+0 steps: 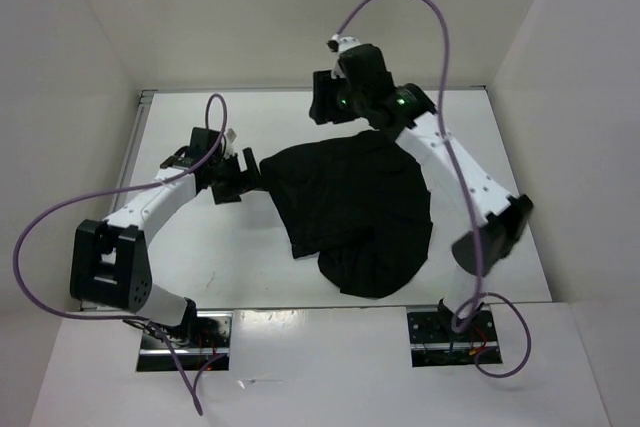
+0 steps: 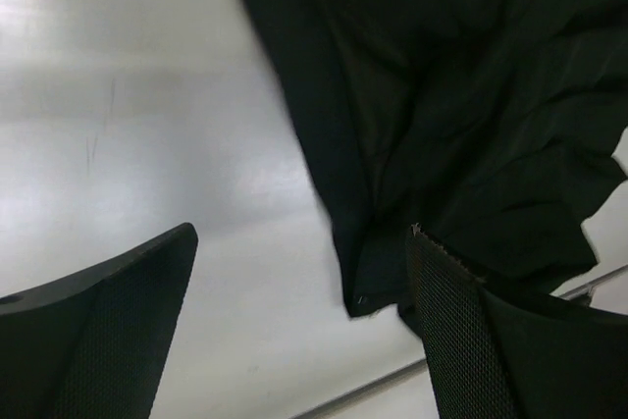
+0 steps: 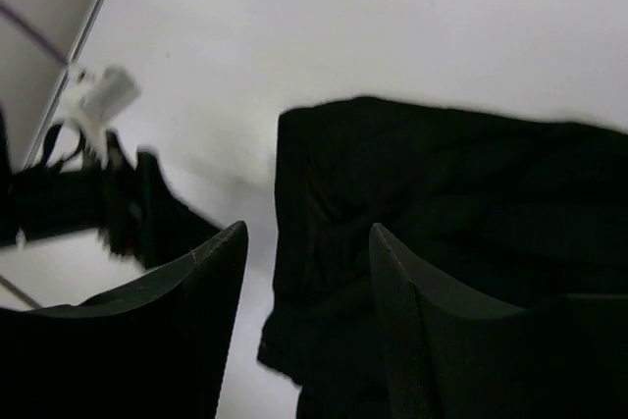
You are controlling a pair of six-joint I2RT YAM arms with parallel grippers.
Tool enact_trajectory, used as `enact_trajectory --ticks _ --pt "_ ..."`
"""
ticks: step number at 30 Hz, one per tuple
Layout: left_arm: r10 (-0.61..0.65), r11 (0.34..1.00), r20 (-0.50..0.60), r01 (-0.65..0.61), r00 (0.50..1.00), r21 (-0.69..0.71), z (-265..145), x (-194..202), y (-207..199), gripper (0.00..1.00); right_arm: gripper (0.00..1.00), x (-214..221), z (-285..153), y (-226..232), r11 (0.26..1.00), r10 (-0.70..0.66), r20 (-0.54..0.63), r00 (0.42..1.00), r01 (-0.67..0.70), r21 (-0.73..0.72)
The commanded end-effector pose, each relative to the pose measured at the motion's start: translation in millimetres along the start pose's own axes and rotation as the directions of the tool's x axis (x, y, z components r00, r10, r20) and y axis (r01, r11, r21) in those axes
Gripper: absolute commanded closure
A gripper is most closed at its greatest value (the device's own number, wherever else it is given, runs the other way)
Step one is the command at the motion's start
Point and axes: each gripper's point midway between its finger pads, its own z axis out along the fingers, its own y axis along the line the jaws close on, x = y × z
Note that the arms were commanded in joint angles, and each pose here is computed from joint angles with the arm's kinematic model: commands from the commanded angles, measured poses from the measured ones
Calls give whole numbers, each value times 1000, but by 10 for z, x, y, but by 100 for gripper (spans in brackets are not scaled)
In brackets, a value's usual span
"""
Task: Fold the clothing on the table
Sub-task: Move the skirt to the center of the board, then flatten the skirt out
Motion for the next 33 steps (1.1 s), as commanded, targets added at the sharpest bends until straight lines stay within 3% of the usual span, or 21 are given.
enact_trajectory --ticks 1,4,9,13,15,18,22,24,26,33 --pt "45 998 51 -47 998 49 150 -404 -179 7 42 516 -96 -78 996 82 -96 992 -79 27" --pt "48 997 86 -53 995 60 320 -768 -269 9 46 1185 -112 -71 984 178 -250 952 -176 30" --pt "88 996 155 -92 984 15 544 -1263 -310 29 51 2135 -239 -227 956 292 -428 855 -261 132" --pt "97 991 193 -77 976 -106 701 -1468 -101 33 51 2245 -385 -235 938 347 -418 840 -315 144" --pt "130 984 214 -99 968 -147 688 -1520 -77 49 51 2290 -411 -212 935 354 -423 834 -323 147" --pt "186 969 233 -138 955 -207 727 -1577 -3 63 51 2372 -405 -211 925 380 -436 816 -345 160" --pt "217 954 140 -180 966 -239 969 -1419 138 65 51 2438 -380 -229 920 391 -453 801 -346 182" --pt "229 952 144 -191 963 -238 999 -1453 134 65 51 2447 -371 -235 923 384 -461 800 -336 185" --pt "235 958 127 -208 964 -197 1054 -1410 83 59 51 2448 -367 -235 923 385 -467 796 -334 190" --pt "236 968 80 -227 968 -107 1254 -1349 -18 55 51 2476 -313 -241 922 386 -477 789 -330 201"
